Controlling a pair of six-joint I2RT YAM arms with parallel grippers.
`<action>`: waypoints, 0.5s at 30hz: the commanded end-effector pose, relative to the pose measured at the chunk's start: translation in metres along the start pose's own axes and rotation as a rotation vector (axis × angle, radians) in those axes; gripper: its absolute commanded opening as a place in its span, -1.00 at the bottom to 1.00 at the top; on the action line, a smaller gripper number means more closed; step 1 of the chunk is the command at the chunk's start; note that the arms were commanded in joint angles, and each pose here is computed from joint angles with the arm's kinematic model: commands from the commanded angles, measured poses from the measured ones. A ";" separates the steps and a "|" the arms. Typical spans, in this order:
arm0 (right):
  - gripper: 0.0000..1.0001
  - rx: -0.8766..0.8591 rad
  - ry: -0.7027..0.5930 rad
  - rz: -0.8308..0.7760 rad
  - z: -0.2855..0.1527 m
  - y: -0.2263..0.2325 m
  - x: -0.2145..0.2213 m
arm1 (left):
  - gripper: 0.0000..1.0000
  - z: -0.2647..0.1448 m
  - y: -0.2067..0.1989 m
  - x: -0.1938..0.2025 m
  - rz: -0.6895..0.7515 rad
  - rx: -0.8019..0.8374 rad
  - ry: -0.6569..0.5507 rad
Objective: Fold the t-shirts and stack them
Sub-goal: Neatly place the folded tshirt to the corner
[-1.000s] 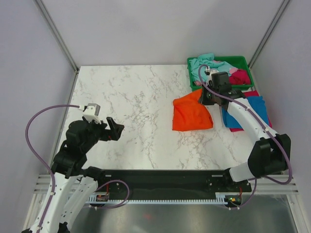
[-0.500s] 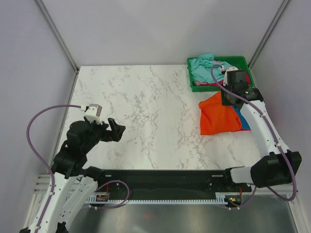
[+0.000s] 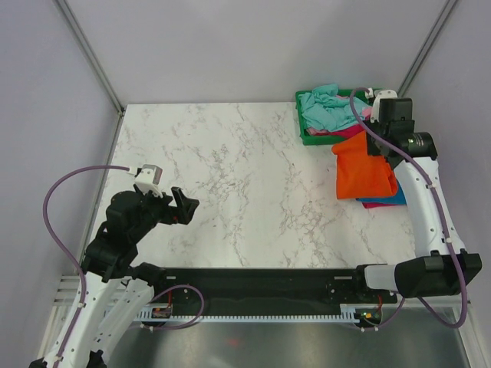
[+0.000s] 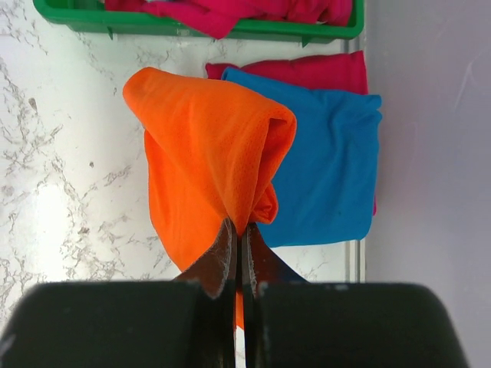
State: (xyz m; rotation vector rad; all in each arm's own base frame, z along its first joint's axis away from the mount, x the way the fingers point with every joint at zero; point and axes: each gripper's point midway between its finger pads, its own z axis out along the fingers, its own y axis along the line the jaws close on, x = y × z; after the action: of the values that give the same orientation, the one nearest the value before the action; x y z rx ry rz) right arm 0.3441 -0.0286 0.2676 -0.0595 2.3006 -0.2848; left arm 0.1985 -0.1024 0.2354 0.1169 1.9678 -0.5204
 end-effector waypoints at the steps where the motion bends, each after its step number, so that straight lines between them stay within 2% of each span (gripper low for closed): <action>1: -1.00 0.047 -0.113 0.002 -0.036 -0.020 -0.032 | 0.99 0.001 -0.004 -0.010 0.021 0.018 -0.042; 15: -1.00 0.090 -0.102 -0.026 -0.037 -0.030 -0.025 | 0.99 0.003 -0.006 -0.007 0.025 0.029 -0.027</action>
State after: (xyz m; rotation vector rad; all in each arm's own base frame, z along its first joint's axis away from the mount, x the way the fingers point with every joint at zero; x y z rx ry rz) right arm 0.3388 -0.0362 0.3052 -0.0747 2.2254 -0.3247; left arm 0.1974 -0.1049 0.2350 0.1291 1.9701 -0.5278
